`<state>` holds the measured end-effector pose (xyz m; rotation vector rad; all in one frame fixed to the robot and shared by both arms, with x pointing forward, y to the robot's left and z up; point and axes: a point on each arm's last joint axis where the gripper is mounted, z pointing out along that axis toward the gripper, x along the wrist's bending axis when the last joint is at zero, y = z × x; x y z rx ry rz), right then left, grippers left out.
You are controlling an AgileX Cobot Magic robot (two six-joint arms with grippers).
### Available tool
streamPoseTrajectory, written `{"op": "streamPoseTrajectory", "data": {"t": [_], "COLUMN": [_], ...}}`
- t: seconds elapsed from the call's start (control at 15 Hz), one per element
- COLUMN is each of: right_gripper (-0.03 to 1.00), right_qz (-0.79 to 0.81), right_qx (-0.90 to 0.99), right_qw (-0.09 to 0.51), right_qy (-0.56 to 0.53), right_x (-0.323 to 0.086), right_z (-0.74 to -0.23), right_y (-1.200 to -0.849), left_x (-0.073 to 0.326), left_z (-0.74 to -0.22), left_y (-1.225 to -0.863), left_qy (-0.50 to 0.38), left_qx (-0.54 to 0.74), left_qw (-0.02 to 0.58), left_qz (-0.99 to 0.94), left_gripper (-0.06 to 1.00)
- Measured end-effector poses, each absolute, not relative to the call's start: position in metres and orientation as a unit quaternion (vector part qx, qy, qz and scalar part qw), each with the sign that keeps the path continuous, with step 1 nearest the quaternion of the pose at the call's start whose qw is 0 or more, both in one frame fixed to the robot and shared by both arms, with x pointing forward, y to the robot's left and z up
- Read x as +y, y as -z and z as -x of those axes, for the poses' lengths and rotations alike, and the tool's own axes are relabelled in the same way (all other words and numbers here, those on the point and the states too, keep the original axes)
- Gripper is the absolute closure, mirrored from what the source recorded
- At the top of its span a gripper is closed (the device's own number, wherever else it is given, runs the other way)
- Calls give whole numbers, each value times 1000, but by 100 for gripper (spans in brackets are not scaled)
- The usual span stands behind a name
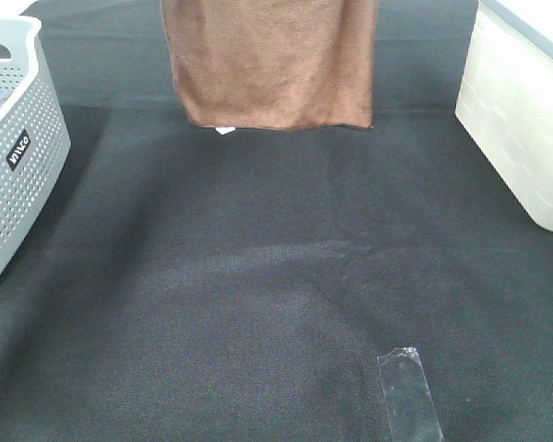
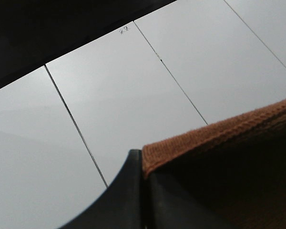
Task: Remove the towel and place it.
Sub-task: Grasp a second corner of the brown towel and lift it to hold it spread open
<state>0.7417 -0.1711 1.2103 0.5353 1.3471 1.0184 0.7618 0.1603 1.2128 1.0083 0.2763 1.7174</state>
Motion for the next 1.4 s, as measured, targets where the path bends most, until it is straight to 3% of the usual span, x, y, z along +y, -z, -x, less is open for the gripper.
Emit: {"op": "streamPoseTrajectory", "data": {"t": [0.4,0.53,0.8,1.13,1.4], "right_gripper": [97,97,97,97,97], "right_qz": [-256,-289,-382,-450,-465], "right_qx": [601,620,691,784,827], "right_qw": [613,578,443,276,172], "right_qy": [-445,-444,-425,-326,-266], "right_x": [-172,-172,-170,-171,-172], "right_z": [-743,-744,-740,-709,-681], "right_y": [-1206,-1198,-1171,-1152,-1151], "left_x": [161,163,151,129,138], "left_z": [-762,-767,-775,-757,-722], "left_y": [-1213,-1207,-1179,-1121,-1147], "left_qy": [-718,-696,-605,-395,-312], "left_qx": [125,159,283,442,485], "left_qw": [526,522,480,330,289], "left_qz": [-439,-466,-569,-735,-764], "left_gripper": [94,94,94,94,94]}}
